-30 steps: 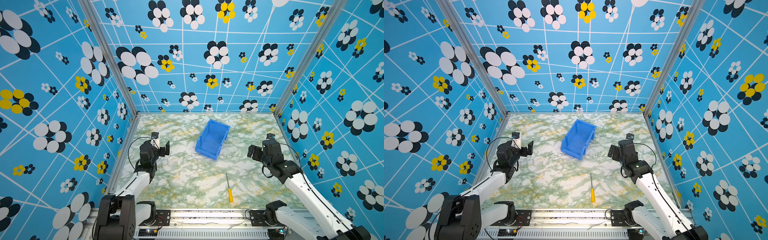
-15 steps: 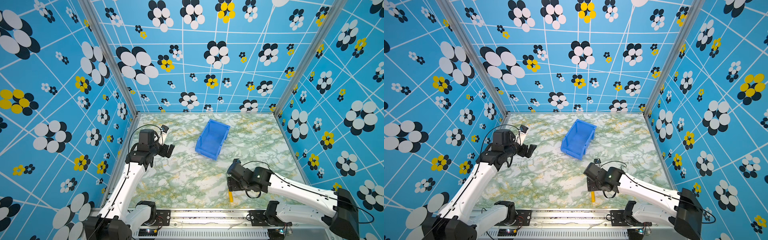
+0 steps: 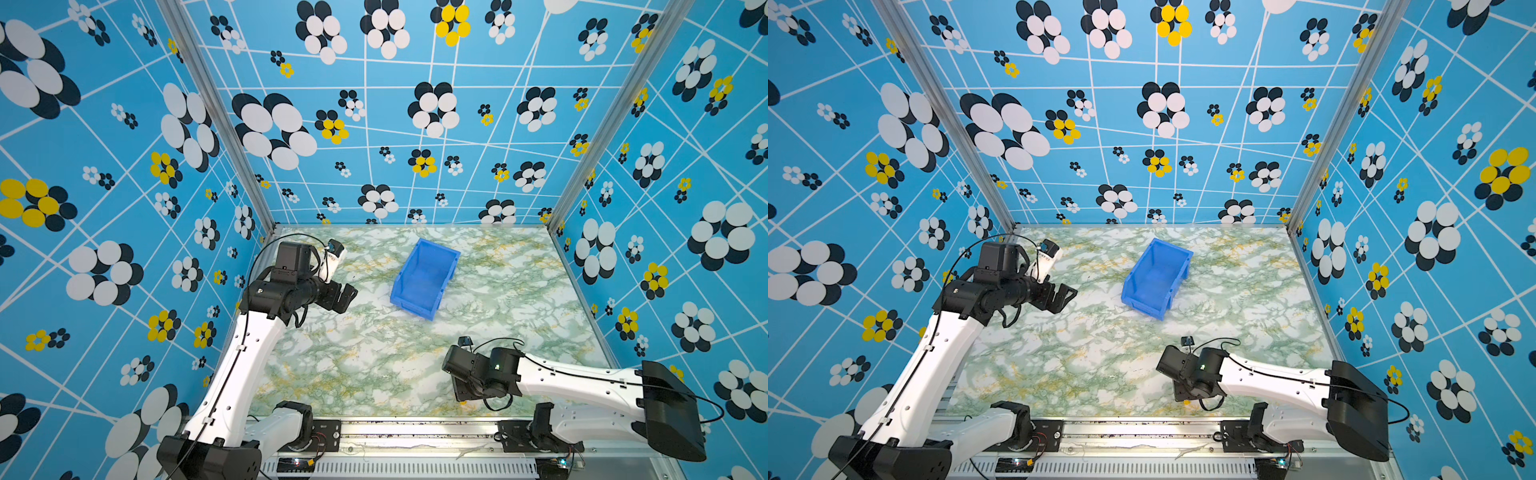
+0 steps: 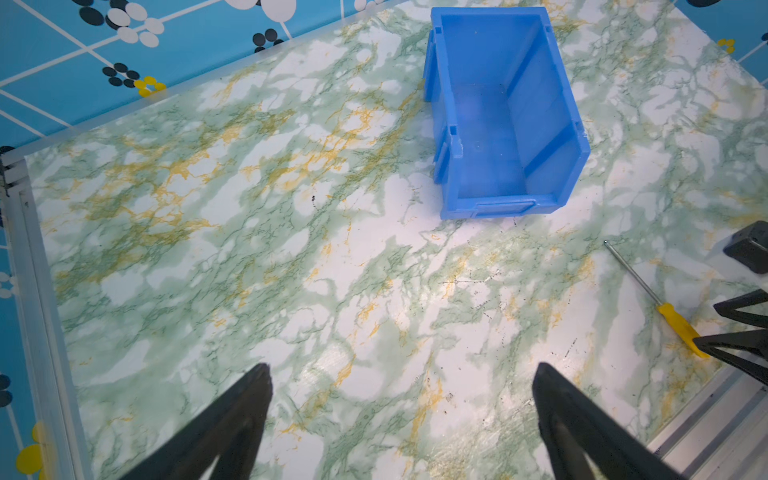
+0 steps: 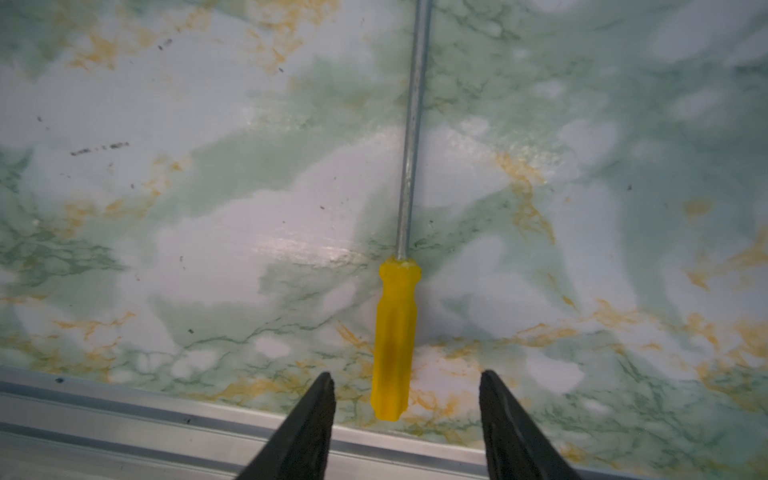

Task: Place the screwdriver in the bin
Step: 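Move the right gripper down over the yellow-handled screwdriver's handle while the left arm rises, then close the right gripper on the yellow screwdriver handle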

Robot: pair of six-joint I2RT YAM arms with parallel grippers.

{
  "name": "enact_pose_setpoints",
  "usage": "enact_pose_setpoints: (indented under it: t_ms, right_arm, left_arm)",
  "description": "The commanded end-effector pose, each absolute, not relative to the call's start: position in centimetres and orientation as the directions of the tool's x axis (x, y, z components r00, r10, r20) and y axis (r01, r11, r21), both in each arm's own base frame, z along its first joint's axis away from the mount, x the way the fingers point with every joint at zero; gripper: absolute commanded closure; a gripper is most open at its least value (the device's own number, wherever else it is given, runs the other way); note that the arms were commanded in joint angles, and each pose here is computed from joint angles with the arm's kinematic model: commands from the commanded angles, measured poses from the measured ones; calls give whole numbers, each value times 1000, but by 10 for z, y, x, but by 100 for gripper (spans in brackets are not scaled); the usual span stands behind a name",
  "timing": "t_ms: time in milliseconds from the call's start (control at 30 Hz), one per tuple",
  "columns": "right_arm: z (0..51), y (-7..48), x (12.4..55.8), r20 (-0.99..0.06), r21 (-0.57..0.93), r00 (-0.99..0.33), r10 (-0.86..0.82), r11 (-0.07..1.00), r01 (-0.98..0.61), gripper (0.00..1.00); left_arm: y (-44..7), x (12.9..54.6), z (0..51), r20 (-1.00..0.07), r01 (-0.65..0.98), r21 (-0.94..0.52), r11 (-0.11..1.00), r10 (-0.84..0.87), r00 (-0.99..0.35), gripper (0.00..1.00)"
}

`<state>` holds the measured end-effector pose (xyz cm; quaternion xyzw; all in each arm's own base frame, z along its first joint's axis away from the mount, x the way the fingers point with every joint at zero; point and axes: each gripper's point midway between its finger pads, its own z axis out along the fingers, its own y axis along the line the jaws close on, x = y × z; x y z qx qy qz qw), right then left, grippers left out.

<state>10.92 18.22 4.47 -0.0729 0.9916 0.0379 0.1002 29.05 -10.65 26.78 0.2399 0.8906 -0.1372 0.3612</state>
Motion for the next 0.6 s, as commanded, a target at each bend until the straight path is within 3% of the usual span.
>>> enact_pose_setpoints:
  t_ms: [0, 567]
  right_arm:
    - [38, 184, 106, -186, 67, -975, -125, 988, -140, 45]
    - [11, 179, 98, -127, 3, -980, -152, 988, -154, 57]
  left_arm:
    - [-117, 278, 272, -689, 541, -133, 830, 315, -653, 1]
    - [-132, 271, 292, -695, 559, -172, 811, 302, -652, 1]
